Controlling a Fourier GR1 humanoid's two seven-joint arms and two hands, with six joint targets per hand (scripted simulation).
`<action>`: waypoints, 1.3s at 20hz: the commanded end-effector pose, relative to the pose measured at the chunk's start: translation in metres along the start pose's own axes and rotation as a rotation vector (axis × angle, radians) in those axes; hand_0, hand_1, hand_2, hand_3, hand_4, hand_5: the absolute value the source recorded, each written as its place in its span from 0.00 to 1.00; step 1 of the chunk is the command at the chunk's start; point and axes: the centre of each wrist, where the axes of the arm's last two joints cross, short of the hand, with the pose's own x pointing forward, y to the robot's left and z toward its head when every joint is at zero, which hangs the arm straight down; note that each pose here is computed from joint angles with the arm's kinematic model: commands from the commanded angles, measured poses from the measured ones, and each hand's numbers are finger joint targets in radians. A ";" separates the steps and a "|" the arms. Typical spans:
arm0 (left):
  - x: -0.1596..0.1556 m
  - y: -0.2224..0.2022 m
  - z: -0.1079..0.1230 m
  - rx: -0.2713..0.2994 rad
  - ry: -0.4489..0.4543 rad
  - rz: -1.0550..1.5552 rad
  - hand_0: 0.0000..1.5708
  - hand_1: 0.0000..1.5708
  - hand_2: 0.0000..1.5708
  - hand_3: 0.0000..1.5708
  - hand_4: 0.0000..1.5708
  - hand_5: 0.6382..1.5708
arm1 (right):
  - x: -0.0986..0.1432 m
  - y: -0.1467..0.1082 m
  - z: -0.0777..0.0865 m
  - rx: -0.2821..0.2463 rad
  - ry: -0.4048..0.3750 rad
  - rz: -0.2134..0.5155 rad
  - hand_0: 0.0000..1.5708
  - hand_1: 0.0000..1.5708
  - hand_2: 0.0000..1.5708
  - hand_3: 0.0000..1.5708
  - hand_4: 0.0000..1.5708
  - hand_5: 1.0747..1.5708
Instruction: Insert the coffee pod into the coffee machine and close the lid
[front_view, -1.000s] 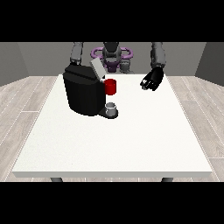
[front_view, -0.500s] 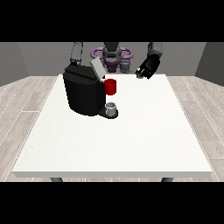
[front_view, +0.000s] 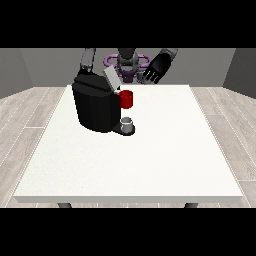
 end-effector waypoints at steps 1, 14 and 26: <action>0.014 0.029 -0.006 0.050 0.038 0.042 0.61 0.61 0.74 0.86 0.33 1.00 | 0.028 0.008 -0.007 0.078 -0.053 -0.007 0.00 0.00 0.00 0.00 0.00 1.00; 0.026 0.105 0.009 0.194 0.046 0.020 0.78 0.78 0.82 0.79 0.30 1.00 | 0.073 -0.020 -0.020 0.027 -0.202 -0.005 0.00 0.00 0.00 0.00 0.00 1.00; 0.063 0.125 0.002 0.188 -0.044 -0.025 0.76 0.76 0.80 0.78 0.30 1.00 | 0.095 -0.031 -0.041 -0.061 -0.249 -0.040 0.00 0.00 0.00 0.00 0.09 1.00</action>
